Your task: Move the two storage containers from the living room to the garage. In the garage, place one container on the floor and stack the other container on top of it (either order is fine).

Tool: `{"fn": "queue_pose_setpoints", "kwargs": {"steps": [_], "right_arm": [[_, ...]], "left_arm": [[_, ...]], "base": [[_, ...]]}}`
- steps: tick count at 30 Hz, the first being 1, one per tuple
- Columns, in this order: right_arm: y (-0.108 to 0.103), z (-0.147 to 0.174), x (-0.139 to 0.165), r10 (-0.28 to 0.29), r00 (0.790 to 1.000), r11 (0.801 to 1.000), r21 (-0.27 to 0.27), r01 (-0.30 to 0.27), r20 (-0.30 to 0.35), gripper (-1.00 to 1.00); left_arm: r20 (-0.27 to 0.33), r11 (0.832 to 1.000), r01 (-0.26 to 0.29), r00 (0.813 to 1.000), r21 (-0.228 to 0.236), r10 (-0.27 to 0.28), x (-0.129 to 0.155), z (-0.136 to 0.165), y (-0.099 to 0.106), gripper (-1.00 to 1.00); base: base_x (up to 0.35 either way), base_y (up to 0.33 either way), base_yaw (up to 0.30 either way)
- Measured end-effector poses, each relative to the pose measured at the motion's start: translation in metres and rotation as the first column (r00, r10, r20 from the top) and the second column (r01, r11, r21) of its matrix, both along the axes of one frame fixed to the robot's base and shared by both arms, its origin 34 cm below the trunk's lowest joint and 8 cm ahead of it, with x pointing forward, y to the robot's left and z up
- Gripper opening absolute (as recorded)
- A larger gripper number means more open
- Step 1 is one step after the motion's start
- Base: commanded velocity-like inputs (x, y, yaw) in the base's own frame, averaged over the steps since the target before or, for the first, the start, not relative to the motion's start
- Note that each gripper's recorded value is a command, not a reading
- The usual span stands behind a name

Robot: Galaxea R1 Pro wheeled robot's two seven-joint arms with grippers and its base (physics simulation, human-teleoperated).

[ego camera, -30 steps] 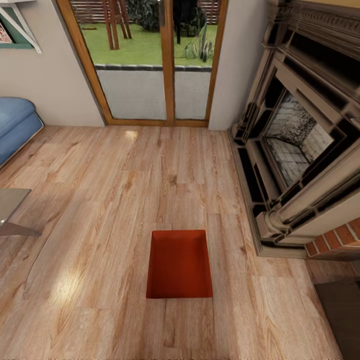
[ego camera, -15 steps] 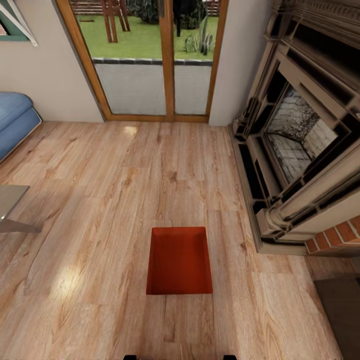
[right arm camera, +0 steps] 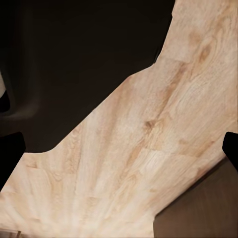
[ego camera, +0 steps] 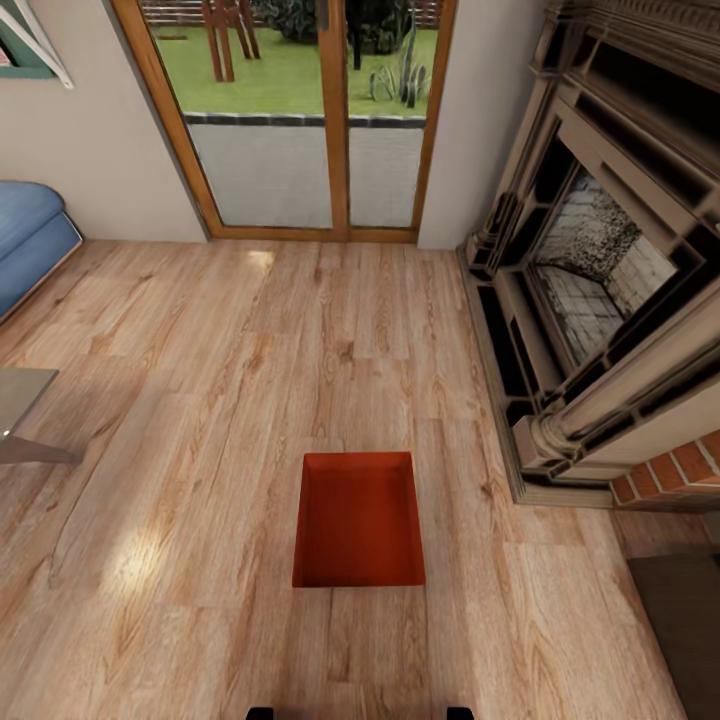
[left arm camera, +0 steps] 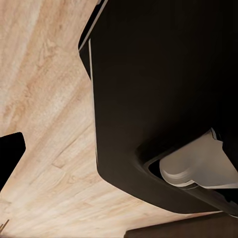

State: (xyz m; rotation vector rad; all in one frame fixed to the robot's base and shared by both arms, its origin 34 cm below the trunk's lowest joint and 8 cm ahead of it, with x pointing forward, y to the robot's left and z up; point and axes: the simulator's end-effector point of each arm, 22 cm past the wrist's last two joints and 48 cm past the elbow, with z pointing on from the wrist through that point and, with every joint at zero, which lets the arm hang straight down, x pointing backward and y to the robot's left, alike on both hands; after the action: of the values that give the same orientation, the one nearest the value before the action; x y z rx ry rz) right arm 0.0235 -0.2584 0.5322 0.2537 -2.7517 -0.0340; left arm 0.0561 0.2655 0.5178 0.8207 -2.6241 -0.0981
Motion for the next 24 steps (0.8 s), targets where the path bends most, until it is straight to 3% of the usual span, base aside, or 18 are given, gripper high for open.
{"fn": "queue_pose_setpoints", "kwargs": {"steps": [5,19,23,24], "right_arm": [[0.001,0.000,0.001,0.026,1.000,1.000,0.016,-0.026,0.005,1.00],[0.003,-0.001,0.001,0.025,1.000,1.000,0.019,-0.025,0.006,1.00],[0.006,-0.001,0.003,0.027,1.000,0.999,0.023,-0.027,0.006,1.00],[0.015,-0.005,0.011,0.022,1.000,0.999,0.034,-0.022,0.023,1.00]], "left_arm": [[0.000,1.000,0.000,1.000,0.000,0.000,0.000,0.000,0.000,1.00],[0.002,1.000,0.001,1.000,-0.005,-0.001,0.001,0.000,-0.004,1.00],[0.002,1.000,0.025,1.000,-0.014,-0.025,0.001,-0.001,-0.002,1.00],[0.005,0.998,0.062,0.998,-0.023,-0.061,0.002,-0.001,0.003,1.00]], "base": [[0.000,0.000,0.000],[0.000,0.000,0.000],[0.000,0.000,0.000],[0.000,0.000,0.000]]}}
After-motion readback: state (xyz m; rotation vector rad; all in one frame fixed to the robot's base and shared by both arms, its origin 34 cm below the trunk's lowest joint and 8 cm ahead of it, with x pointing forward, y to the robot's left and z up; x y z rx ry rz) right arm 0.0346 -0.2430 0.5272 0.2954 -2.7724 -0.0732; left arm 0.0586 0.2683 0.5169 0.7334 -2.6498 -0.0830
